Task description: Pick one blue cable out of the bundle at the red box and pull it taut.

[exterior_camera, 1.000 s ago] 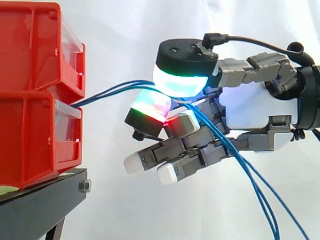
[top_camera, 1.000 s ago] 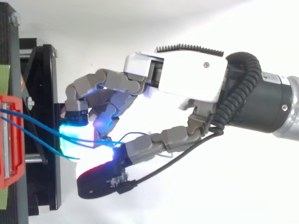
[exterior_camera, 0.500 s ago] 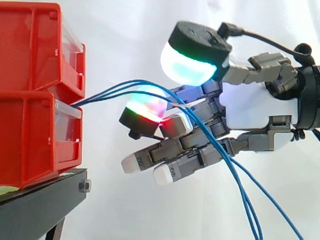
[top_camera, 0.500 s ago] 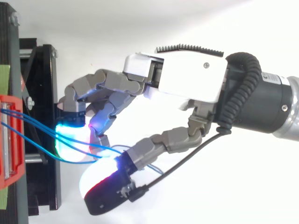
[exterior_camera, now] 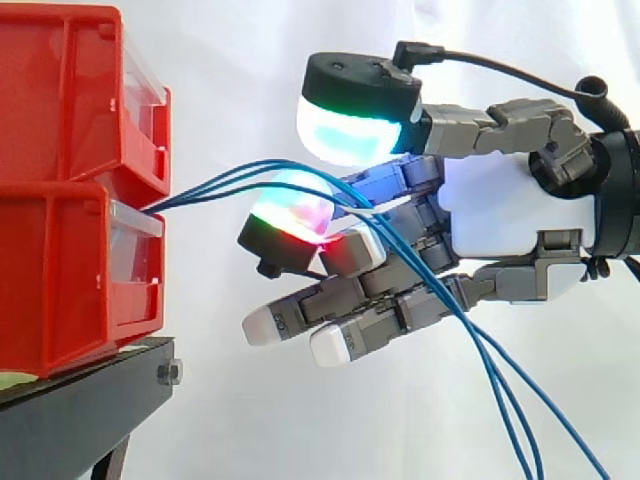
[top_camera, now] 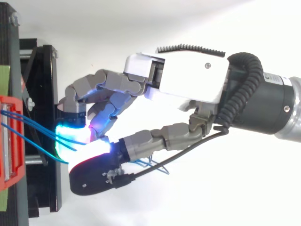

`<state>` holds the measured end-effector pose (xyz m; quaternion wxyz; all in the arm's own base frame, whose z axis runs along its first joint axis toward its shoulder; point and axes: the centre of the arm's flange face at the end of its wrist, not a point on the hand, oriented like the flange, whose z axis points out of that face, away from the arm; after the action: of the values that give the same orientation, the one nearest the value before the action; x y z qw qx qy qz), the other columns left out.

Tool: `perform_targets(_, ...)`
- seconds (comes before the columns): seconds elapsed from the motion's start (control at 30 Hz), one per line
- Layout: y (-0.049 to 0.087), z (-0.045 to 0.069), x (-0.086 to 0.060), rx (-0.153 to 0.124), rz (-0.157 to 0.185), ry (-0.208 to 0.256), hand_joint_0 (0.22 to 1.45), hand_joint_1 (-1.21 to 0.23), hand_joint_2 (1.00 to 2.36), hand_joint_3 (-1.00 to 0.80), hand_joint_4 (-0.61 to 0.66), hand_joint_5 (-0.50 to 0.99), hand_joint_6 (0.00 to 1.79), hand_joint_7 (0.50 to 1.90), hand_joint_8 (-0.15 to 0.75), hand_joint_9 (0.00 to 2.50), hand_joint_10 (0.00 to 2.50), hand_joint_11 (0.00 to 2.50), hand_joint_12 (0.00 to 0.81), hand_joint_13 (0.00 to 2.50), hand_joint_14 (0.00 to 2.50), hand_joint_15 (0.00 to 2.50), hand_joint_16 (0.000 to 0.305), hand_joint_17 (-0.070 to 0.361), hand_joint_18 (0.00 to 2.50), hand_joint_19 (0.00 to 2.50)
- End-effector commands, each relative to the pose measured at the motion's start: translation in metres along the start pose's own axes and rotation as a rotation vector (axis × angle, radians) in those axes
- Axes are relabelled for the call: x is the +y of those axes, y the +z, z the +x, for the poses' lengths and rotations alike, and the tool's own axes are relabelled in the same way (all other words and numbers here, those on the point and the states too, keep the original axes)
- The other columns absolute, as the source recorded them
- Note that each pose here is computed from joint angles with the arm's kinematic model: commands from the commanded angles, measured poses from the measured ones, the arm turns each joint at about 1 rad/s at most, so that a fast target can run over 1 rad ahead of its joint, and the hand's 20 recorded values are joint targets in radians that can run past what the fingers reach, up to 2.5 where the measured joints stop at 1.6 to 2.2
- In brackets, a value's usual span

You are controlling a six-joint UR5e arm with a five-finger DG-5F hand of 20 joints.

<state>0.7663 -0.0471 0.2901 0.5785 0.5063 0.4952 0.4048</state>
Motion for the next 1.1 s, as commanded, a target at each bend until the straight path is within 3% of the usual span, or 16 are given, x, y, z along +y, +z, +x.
perform_targets(0.0, 0.0001, -0.0009, -0.0001, -0.001, 0.0, 0.0, 0.57, -0.74, 1.02, -0.2, 0.23, -0.17, 0.85, 1.25, 0.382, 0.88, 0.02, 1.09, 0.434, 0.44, 0.01, 0.2, 0.061, 0.137, 0.57, 0.39)
perform_targets(0.73, 0.0, 0.0002, 0.0001, 0.0, 0.0, 0.0, 0.56, -0.67, 1.02, -0.18, 0.26, -0.15, 0.86, 1.25, 0.406, 0.92, 0.02, 1.09, 0.456, 0.47, 0.01, 0.21, 0.066, 0.148, 0.6, 0.39)
perform_targets(1.07, 0.0, 0.0002, 0.0001, 0.0, 0.0, -0.001, 0.57, -0.7, 1.01, -0.06, 0.24, -0.14, 0.87, 1.25, 0.434, 0.94, 0.01, 1.09, 0.483, 0.49, 0.0, 0.21, 0.071, 0.161, 0.65, 0.36)
